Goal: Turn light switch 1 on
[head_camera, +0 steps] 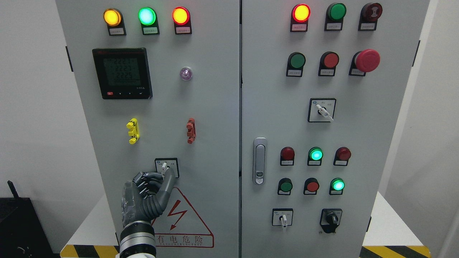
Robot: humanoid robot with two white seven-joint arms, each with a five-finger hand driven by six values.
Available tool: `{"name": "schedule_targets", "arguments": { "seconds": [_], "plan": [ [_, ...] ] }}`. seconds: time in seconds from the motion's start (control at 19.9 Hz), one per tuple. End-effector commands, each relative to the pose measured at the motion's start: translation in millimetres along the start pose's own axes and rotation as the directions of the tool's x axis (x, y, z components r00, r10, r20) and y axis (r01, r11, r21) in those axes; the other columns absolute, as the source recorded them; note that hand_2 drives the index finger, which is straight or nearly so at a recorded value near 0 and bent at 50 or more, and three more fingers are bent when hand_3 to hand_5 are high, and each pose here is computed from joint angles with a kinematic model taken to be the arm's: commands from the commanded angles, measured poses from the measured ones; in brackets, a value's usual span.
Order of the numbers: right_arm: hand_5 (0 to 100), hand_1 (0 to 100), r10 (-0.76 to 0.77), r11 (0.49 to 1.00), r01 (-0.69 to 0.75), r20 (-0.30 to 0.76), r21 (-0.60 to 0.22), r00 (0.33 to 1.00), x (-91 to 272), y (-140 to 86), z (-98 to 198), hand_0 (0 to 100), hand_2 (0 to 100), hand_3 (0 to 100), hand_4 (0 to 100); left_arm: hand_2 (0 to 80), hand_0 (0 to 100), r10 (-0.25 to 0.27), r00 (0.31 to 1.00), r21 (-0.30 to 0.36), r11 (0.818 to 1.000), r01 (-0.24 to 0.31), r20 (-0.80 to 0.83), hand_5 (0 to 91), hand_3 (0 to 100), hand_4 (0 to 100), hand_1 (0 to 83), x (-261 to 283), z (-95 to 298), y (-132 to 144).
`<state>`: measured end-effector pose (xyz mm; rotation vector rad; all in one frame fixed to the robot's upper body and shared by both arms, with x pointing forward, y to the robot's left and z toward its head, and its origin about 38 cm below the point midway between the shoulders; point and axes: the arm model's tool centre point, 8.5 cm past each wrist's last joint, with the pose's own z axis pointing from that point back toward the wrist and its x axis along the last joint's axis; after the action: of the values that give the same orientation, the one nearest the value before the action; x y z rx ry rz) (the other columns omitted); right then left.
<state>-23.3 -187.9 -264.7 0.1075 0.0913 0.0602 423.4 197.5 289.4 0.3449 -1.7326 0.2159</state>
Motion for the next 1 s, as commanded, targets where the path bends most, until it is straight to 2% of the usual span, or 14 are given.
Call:
{"name": "schedule_targets", "arguments": {
  "seconds": [0.0, 0.95],
  "plan": [
    [0, 0, -0.001, 1.000, 0.001, 0.001, 0.000, 1.000, 0.1, 0.0, 0.0, 30, 0, 0, 0, 60.0, 30, 0.001, 1.000, -0.002, 1.000, -0.001, 0.001, 68.1, 84, 81, 65.6, 0.7, -0.3, -0.3],
    [0, 0, 0.000, 1.000, 0.000, 0.001, 0.000, 1.000, 0.1, 0.0, 0.0, 30, 0, 0, 0, 60.5, 49, -0.003, 1.000, -0.004, 1.000, 0.003, -0.001, 69.2, 85, 81, 62.2, -0.6, 0.0, -1.4]
  ]
}}
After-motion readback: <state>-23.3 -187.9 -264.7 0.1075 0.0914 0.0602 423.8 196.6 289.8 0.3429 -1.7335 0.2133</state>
